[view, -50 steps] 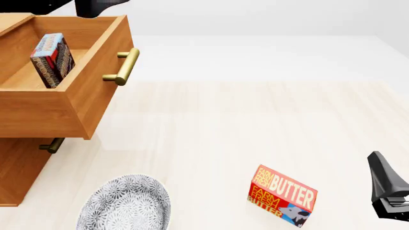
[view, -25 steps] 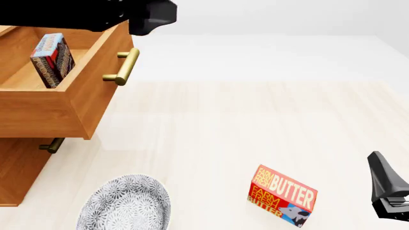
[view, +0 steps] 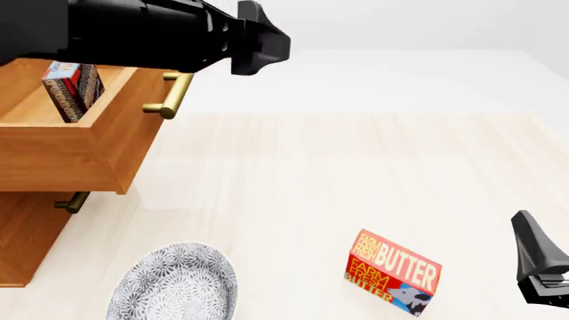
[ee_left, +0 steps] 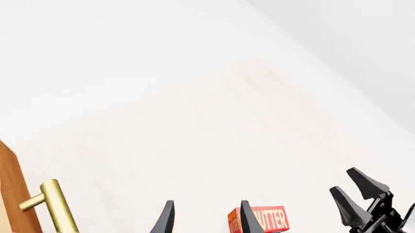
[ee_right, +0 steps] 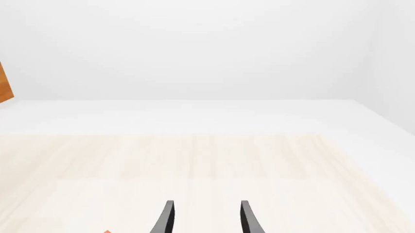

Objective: Put the chocolate pudding in the top drawer of the cabinet and close it.

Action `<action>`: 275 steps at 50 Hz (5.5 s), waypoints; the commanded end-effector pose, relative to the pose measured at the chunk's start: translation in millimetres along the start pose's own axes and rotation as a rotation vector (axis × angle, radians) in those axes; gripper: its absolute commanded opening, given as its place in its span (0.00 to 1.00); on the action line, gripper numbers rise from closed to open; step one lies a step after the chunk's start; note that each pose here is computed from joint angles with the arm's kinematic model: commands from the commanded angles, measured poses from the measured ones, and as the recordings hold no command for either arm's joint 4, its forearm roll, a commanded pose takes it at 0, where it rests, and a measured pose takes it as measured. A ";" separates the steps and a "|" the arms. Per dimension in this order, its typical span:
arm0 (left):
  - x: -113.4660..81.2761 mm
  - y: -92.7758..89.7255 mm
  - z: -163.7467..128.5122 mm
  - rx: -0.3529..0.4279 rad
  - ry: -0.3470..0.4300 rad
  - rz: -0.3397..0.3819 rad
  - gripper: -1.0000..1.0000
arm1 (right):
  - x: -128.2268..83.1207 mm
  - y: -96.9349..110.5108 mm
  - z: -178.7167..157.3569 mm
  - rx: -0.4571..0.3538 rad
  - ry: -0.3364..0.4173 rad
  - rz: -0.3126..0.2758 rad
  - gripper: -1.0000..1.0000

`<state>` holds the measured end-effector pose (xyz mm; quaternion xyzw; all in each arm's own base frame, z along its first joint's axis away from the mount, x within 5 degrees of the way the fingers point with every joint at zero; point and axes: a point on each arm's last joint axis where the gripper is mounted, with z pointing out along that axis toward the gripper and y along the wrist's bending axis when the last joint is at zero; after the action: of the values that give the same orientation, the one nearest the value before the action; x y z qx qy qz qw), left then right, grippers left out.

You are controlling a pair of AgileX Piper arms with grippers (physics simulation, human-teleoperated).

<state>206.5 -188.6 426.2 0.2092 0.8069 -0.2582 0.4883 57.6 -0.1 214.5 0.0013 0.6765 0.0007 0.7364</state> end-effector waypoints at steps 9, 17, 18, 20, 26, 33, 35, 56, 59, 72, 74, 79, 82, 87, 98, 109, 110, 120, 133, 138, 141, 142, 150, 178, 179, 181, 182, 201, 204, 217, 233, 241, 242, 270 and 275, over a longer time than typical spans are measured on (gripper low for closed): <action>15.9 -2.6 14.6 0.016 0.016 -0.106 1.00 | 0.0 0.0 0.0 0.000 0.000 0.000 1.00; 20.3 -0.9 20.5 0.011 0.023 -0.136 1.00 | 0.0 0.0 0.0 0.000 0.000 0.000 1.00; 20.3 1.3 20.5 0.004 0.023 -0.137 1.00 | 0.0 0.0 0.0 0.000 0.000 0.000 1.00; 21.2 3.5 20.8 -0.003 0.025 -0.146 1.00 | 0.0 0.0 0.0 0.000 0.000 0.000 1.00; 27.4 8.2 25.1 -0.018 0.039 -0.154 1.00 | 0.0 0.0 0.0 0.000 0.000 0.000 1.00; 19.7 6.0 21.1 -0.018 0.043 -0.157 1.00 | 0.0 0.0 0.0 0.000 0.000 0.000 1.00; 19.6 6.9 22.0 -0.021 0.042 -0.158 1.00 | 0.0 0.0 0.0 0.000 0.000 0.000 1.00; 19.8 21.4 27.8 -0.060 0.024 -0.177 1.00 | 0.0 0.0 0.0 0.000 0.000 0.000 1.00; 21.1 23.4 29.9 -0.065 0.023 -0.180 1.00 | 0.0 0.0 0.0 0.000 0.000 0.000 1.00; 29.8 32.4 32.0 -0.089 0.028 -0.209 1.00 | 0.0 0.0 0.0 0.000 0.000 0.000 1.00; 28.2 34.0 30.6 -0.094 0.022 -0.209 1.00 | 0.0 0.0 0.0 0.000 0.000 0.000 1.00; 28.7 35.2 32.3 -0.098 0.026 -0.209 1.00 | 0.0 0.0 0.0 0.000 0.000 0.000 1.00; 28.1 34.8 32.9 -0.097 0.025 -0.210 1.00 | 0.0 0.0 0.0 0.000 0.000 0.000 1.00; 31.1 36.4 35.0 -0.101 0.029 -0.218 1.00 | 0.0 0.0 0.0 0.000 0.000 0.000 1.00; 35.7 36.5 41.9 -0.099 0.035 -0.235 1.00 | 0.0 0.0 0.0 0.000 0.000 0.000 1.00; 40.7 37.9 46.7 -0.100 0.039 -0.245 1.00 | 0.0 0.0 0.0 0.000 0.000 0.000 1.00; 42.3 37.9 47.4 -0.100 0.040 -0.248 1.00 | 0.0 0.0 0.0 0.000 0.000 0.000 1.00; 50.7 43.5 46.9 -0.116 0.049 -0.268 1.00 | 0.0 0.0 0.0 0.000 0.000 0.000 1.00; 53.4 49.4 42.9 -0.131 0.040 -0.282 1.00 | 0.0 0.0 0.0 0.000 0.000 0.000 1.00; 54.0 52.3 42.4 -0.139 0.037 -0.287 1.00 | 0.0 0.0 0.0 0.000 0.000 0.000 1.00; 54.1 55.0 40.7 -0.147 0.033 -0.288 1.00 | 0.0 0.0 0.0 0.000 0.000 0.000 1.00; 54.3 55.0 40.2 -0.147 0.033 -0.289 1.00 | 0.0 0.0 0.0 0.000 0.000 0.000 1.00; 56.5 58.5 37.2 -0.155 0.022 -0.297 1.00 | 0.0 0.0 0.0 0.000 0.000 0.000 1.00; 59.0 70.9 29.8 -0.194 0.011 -0.306 1.00 | 0.0 0.0 0.0 0.000 0.000 0.000 1.00; 59.6 72.8 29.2 -0.200 0.011 -0.306 1.00 | 0.0 0.0 0.0 0.000 0.000 0.000 1.00; 60.6 74.6 29.0 -0.206 0.012 -0.309 1.00 | 0.0 0.0 0.0 0.000 0.000 0.000 1.00; 60.7 74.7 29.5 -0.206 0.013 -0.309 1.00 | 0.0 0.0 0.0 0.000 0.000 0.000 1.00; 62.6 82.1 25.6 -0.231 0.011 -0.307 1.00 | 0.0 0.0 0.0 0.000 0.000 0.000 1.00; 63.5 84.2 23.8 -0.238 0.010 -0.308 1.00 | 0.0 0.0 0.0 0.000 0.000 0.000 1.00; 64.2 89.7 19.3 -0.257 0.003 -0.309 1.00 | 0.0 0.0 0.0 0.000 0.000 0.000 1.00; 65.9 96.8 9.3 -0.285 -0.010 -0.321 1.00 | 0.0 0.0 0.0 0.000 0.000 0.000 1.00; 66.4 98.7 10.1 -0.290 -0.012 -0.321 1.00 | 0.0 0.0 0.0 0.000 0.000 0.000 1.00; 66.8 99.3 9.3 -0.293 -0.012 -0.322 1.00 | 0.0 0.0 0.0 0.000 0.000 0.000 1.00; 71.5 110.7 5.0 -0.329 -0.029 -0.327 1.00 | 0.0 0.0 0.0 0.000 0.000 0.000 1.00; 72.0 112.1 3.7 -0.335 -0.030 -0.328 1.00 | 0.0 0.0 0.0 0.000 0.000 0.000 1.00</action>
<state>241.5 -101.8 342.8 -0.0042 0.8490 -0.2089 0.4854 57.6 -0.1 214.5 0.0013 0.6765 0.0007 0.7364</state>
